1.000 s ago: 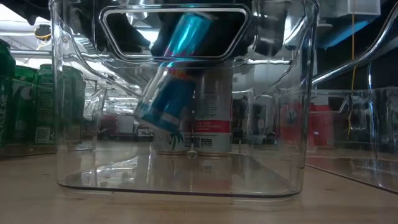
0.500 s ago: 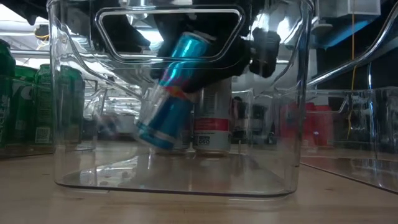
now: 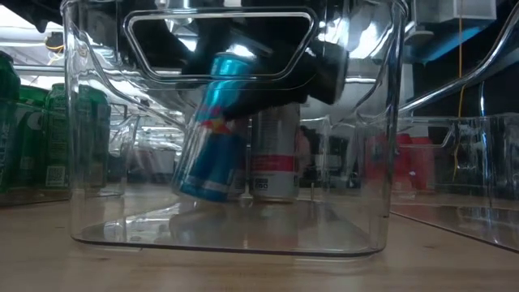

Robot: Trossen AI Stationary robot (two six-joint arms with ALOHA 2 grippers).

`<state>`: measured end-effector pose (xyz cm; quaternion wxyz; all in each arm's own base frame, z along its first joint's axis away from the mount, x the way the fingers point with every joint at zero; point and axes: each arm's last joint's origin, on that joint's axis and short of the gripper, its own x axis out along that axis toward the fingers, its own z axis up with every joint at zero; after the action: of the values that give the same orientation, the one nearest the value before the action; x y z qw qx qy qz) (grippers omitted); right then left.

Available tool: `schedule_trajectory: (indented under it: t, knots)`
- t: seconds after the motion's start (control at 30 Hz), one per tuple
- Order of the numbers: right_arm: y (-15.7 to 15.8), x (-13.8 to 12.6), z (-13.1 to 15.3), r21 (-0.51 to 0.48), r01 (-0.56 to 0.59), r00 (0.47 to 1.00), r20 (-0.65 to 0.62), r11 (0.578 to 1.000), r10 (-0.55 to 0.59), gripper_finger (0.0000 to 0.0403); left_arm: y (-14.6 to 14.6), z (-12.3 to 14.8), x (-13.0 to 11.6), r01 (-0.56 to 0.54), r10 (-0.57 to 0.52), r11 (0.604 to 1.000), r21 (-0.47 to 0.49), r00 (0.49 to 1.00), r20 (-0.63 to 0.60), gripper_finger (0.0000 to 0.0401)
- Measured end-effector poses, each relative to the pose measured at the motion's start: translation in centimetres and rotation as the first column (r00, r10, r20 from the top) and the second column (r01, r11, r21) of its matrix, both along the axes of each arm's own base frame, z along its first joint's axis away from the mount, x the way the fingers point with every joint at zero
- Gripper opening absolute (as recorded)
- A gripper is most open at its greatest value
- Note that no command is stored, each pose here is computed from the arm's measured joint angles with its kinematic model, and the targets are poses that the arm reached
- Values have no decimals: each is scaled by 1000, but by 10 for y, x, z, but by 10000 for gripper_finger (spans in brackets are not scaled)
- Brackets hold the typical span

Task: Sort soda cans
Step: Put the right blue soda can into the middle transparent bin, then put the blue soda can into the middle transparent bin

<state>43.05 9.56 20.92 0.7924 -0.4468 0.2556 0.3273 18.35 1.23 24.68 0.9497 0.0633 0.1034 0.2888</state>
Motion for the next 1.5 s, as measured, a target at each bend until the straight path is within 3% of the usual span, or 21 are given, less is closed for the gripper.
schedule_trajectory:
  t: [0.67,0.93,1.3,1.5]
  knots:
    - [-1,3,6,-25,17,998,59,1000,-15,310,0,0,0,0,0,1000,0,1000,0,388]
    - [0,3,28,-24,5,995,97,1000,-2,310,0,0,0,0,0,1000,0,1000,-1,388]
    - [-1,5,33,-54,21,990,138,998,-13,310,0,-1,0,-1,1,1000,0,1000,-11,388]
    - [-3,-6,55,-42,11,987,162,999,-4,310,0,-1,0,0,0,1000,0,1000,-16,388]
